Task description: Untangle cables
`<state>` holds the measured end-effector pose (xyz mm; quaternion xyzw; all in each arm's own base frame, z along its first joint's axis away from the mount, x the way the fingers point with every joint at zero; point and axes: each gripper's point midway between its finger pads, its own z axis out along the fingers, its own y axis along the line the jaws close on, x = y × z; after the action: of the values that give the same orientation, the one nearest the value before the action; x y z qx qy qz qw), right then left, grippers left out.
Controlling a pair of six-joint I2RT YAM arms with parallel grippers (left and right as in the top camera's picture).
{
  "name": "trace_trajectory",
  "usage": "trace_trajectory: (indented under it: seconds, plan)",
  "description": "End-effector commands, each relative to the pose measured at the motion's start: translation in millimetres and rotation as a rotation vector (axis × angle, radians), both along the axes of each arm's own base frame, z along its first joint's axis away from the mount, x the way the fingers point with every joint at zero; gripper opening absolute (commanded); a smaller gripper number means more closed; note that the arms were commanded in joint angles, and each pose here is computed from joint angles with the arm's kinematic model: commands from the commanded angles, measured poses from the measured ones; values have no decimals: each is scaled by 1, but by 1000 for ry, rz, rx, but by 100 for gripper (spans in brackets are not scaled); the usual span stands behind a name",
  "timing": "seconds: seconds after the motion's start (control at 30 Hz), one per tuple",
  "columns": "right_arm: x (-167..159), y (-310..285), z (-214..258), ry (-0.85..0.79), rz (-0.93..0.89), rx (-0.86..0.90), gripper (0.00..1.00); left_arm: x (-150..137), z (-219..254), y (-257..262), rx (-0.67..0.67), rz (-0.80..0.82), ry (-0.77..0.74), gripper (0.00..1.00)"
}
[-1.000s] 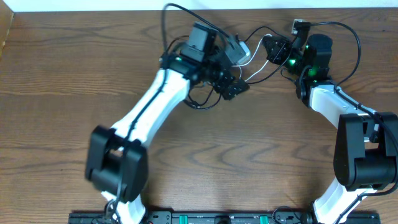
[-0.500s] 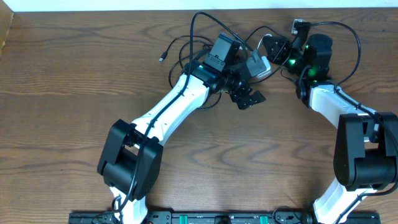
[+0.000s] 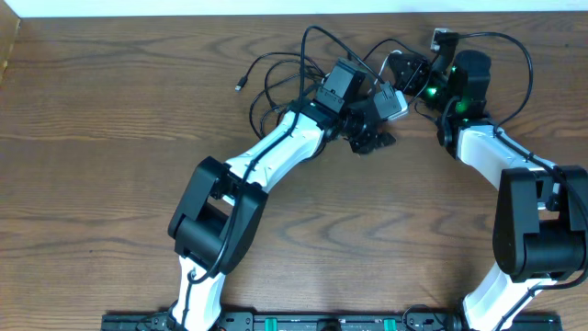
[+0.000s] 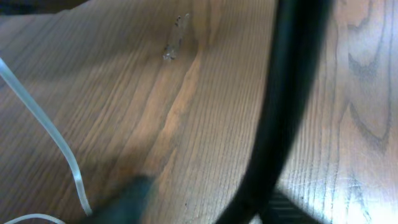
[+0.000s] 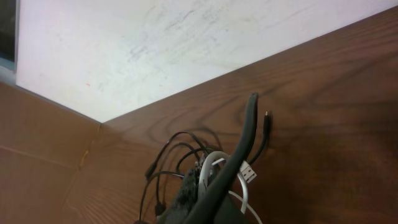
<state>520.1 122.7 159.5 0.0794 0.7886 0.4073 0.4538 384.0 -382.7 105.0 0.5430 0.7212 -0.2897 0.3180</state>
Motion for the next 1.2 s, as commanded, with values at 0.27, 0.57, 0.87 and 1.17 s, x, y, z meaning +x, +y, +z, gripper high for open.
trace_trajectory:
  seconds: [0.27,0.57,0.87,1.17]
  plan:
    - [3,-2,2,1,-17,-1,1,9,32,2,-58,29,-40,7]
    - [4,-2,0,7,-23,-3,1,56,135,40,-257,196,-200,7]
    - [3,-2,0,6,-19,-2,1,114,167,106,-388,422,-197,8]
    - [3,7,23,-45,21,82,1,140,109,202,-170,726,-58,8]
